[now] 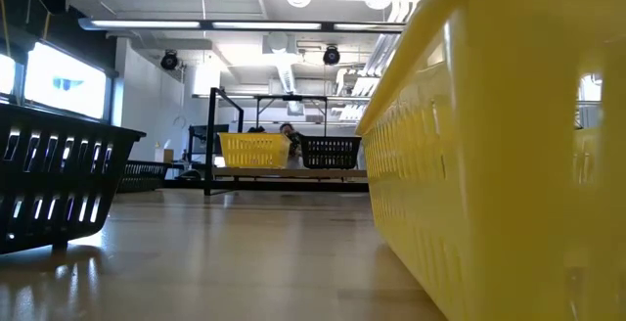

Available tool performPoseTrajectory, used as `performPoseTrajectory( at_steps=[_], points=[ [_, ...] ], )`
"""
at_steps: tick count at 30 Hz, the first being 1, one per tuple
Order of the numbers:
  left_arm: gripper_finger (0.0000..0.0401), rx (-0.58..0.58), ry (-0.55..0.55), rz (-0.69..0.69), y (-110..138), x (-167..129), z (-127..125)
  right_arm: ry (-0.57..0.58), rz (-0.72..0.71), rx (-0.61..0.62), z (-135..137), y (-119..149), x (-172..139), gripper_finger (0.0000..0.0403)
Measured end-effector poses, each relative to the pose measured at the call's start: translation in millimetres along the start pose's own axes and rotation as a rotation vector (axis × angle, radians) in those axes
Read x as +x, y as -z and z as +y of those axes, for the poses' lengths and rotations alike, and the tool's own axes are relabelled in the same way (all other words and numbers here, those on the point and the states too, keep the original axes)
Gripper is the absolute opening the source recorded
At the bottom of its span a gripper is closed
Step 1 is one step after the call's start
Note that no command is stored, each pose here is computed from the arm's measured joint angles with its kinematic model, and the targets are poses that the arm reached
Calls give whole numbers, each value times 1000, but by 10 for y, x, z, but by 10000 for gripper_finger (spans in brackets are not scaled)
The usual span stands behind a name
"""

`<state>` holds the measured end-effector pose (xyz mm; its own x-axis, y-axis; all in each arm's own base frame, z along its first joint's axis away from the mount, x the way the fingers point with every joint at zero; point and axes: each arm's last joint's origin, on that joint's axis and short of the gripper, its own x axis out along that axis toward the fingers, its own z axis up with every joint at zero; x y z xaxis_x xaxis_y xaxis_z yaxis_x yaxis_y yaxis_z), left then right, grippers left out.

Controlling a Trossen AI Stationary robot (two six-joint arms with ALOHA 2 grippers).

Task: Stack baskets on shelf by color
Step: Stack the top yellow bin on top of the yellow bin on the shelf

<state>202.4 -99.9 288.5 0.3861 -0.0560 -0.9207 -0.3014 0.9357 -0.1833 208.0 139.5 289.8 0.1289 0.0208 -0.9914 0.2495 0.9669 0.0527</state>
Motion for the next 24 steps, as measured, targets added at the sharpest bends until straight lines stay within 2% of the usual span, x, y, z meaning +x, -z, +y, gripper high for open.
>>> performPoseTrajectory(
  at_steps=[9, 16, 24],
  points=[
    [186, -62, -16, -20, -1, -1, 0, 167, 114, 264, -176, 243, 348, 99],
    [186, -66, -16, -19, -1, 0, -1, 180, 90, 530, -426, 457, 384, 99],
    [186, -67, -26, -31, -5, 0, 2, 138, 46, 837, -683, 674, 397, 99]
  ],
)
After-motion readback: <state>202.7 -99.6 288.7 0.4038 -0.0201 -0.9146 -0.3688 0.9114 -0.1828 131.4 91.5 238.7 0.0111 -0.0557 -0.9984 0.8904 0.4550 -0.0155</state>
